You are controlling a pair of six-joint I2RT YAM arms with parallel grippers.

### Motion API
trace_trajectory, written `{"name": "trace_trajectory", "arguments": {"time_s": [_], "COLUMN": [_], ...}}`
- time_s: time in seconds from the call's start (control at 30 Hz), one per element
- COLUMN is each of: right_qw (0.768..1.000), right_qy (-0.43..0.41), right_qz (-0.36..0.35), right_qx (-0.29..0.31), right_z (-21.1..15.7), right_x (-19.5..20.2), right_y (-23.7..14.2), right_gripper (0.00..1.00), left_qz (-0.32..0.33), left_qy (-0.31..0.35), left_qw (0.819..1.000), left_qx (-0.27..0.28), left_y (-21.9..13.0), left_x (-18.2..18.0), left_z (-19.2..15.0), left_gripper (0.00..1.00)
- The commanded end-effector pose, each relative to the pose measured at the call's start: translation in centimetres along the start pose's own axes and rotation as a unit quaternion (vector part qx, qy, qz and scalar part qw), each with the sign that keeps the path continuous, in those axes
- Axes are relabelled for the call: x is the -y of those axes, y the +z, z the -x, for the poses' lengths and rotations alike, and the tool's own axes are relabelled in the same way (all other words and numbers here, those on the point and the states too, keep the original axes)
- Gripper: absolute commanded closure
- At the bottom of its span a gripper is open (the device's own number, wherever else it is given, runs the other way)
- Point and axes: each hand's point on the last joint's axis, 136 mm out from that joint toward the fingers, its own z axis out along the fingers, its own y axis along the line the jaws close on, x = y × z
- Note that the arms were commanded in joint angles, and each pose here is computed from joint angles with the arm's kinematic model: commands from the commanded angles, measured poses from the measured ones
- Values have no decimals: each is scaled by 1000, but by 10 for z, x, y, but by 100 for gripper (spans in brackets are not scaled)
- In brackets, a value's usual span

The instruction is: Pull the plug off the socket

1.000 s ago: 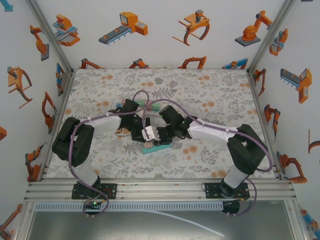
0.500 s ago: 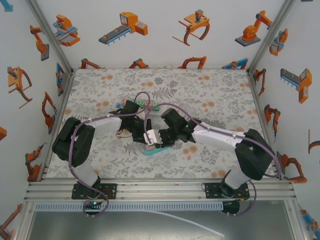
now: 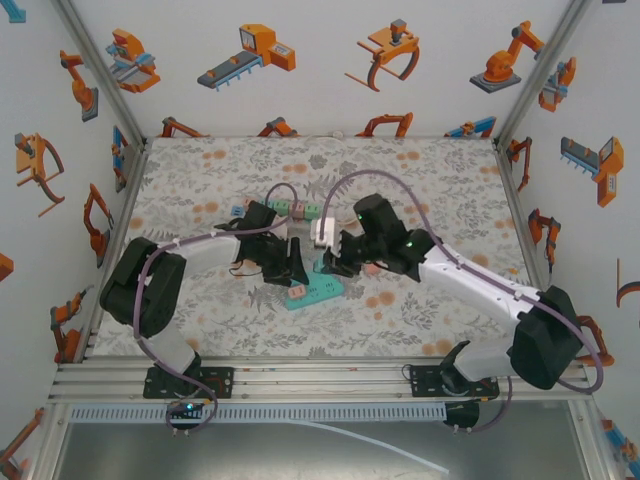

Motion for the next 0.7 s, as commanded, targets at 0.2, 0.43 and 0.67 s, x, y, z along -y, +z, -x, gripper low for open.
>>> {"name": "trace_trajectory", "arguments": {"time_s": [0.2, 0.43, 0.67], "right_qw": [897, 823, 794], "right_qy": [422, 539, 578], "right_qz": [-106, -167, -186], "right_qx": [78, 58, 26], "right_z": [-21, -96, -152], "right_x": [91, 96, 77], "right_y": [-72, -91, -81], "right_gripper": [95, 94, 93], "left_qz": [42, -36, -81], "left_qy": [47, 131, 194], "left_qw": [996, 986, 971], "left_qx": [64, 99, 115], "left_y": [-41, -89, -120], "left_x": [12, 77, 106], "left_z": [34, 34, 13], "left_gripper": [41, 32, 24]}}
